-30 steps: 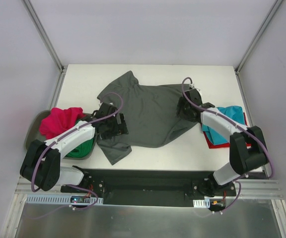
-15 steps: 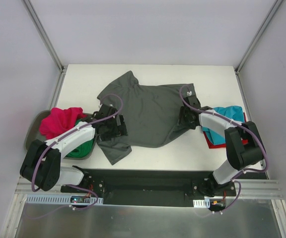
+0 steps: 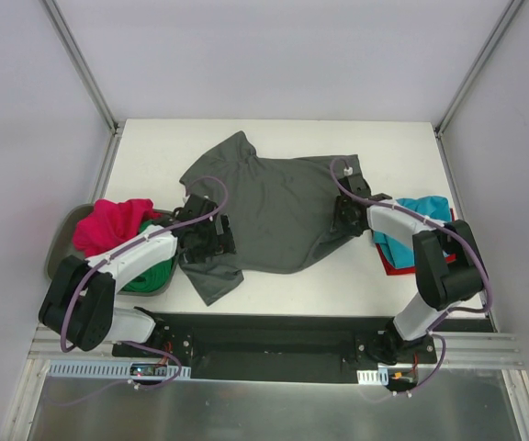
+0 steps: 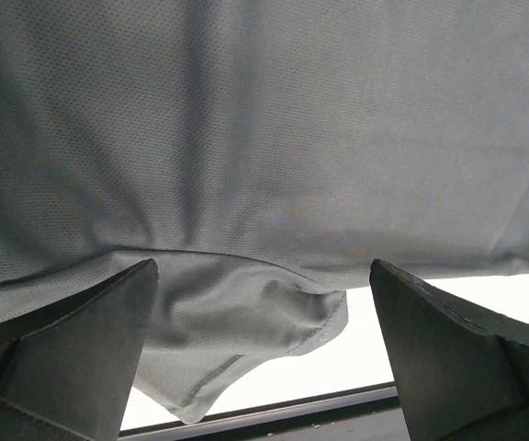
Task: Fold and stack the t-shirts
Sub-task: Grap the side of the flattened tshirt closest away from the robot with both arms
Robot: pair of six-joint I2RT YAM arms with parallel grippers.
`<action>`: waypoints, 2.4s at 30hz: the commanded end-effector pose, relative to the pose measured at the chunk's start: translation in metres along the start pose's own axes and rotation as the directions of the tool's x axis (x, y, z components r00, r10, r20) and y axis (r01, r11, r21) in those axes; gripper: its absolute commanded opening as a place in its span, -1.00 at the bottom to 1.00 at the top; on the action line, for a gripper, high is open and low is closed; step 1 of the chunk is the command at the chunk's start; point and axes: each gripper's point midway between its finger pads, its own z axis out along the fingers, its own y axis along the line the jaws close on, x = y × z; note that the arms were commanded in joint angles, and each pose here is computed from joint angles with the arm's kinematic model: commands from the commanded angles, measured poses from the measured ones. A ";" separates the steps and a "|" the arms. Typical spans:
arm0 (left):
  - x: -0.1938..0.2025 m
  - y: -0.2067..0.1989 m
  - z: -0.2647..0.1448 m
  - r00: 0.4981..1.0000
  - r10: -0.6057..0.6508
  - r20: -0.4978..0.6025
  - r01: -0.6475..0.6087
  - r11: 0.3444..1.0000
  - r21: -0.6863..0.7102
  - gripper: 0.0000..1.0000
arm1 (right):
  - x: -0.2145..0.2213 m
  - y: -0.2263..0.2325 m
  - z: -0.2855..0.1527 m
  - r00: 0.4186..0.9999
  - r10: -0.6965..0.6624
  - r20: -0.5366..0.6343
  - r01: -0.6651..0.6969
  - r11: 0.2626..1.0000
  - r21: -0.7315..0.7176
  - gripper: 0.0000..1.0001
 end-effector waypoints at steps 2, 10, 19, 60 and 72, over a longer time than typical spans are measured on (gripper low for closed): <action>0.001 0.006 0.005 1.000 -0.020 -0.007 0.019 0.999 -0.039 0.98 | -0.014 0.011 0.001 1.000 -0.023 0.009 0.024 0.999 -0.038 -0.44; 0.003 0.010 0.012 0.999 -0.030 -0.025 0.028 0.998 -0.064 0.98 | -0.007 -0.002 -0.019 1.000 -0.009 0.026 0.009 1.000 -0.001 -0.91; 0.005 0.009 0.008 0.999 -0.031 -0.024 0.030 0.998 -0.049 0.98 | 0.025 -0.031 -0.042 1.000 0.022 -0.008 -0.022 0.997 0.077 -0.99; 0.112 0.054 -0.032 0.962 -0.070 -0.265 0.035 0.990 -0.136 -0.38 | 0.097 -0.082 -0.058 0.996 0.042 -0.078 -0.028 0.986 0.165 -0.95; 0.125 0.068 -0.023 0.947 -0.068 -0.314 -0.003 0.975 -0.222 -1.00 | 0.099 -0.081 -0.056 0.996 0.060 -0.066 -0.050 0.988 0.148 -0.94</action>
